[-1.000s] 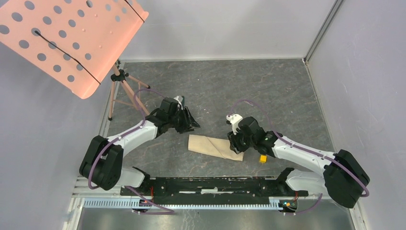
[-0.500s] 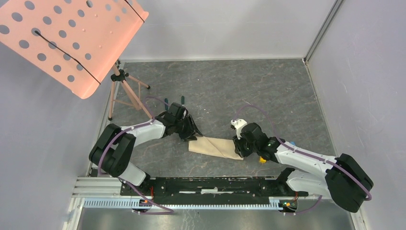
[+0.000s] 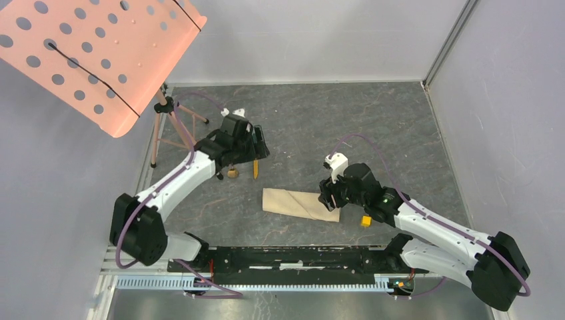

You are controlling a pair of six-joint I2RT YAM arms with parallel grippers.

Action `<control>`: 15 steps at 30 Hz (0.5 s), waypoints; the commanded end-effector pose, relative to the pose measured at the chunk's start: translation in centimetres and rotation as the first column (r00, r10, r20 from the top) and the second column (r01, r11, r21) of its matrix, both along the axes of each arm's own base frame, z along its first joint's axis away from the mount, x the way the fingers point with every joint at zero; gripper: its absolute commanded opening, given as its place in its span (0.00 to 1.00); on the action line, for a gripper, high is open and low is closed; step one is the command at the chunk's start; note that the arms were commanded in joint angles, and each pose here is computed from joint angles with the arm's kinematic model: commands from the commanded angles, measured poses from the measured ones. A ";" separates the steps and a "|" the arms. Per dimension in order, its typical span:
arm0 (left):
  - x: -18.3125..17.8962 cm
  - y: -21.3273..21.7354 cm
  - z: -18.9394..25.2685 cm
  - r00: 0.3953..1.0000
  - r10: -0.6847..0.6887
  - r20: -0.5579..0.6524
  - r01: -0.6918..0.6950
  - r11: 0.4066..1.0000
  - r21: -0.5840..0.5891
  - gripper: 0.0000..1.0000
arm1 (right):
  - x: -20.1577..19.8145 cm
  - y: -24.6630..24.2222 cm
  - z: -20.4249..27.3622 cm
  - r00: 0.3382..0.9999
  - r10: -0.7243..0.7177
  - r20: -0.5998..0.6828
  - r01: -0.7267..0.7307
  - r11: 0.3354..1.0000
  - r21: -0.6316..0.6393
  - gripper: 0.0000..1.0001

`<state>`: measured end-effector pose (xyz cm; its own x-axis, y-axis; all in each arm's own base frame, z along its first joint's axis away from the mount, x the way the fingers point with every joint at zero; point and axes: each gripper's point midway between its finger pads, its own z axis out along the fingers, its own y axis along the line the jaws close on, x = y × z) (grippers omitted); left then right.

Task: Fold the napkin into a case and place the utensils inside
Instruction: Pick up the knife from the center of the board.

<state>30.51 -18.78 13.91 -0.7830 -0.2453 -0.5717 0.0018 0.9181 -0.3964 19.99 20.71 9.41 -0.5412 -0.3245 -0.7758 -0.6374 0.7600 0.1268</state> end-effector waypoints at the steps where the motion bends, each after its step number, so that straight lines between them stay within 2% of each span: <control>1: 3.5 4.5 -1.0 1.000 0.018 -0.013 -0.013 0.952 0.307 0.83 | 0.9 1.5 2.3 0.997 0.032 0.074 -0.038 0.996 0.078 0.66; 6: 8.9 4.2 -3.6 0.992 0.005 -0.127 0.038 0.940 0.338 0.66 | 0.3 1.4 2.3 0.996 0.056 0.073 -0.062 0.994 0.087 0.66; 11: 12.6 4.6 -6.9 0.975 0.019 -0.220 0.065 0.927 0.369 0.67 | -0.4 0.6 2.3 0.994 0.060 0.092 -0.068 0.994 0.087 0.67; 15: 14.9 4.5 -8.6 0.965 0.023 -0.262 0.082 0.920 0.382 0.59 | -0.6 -0.1 1.7 0.993 0.056 0.101 -0.063 0.996 0.062 0.67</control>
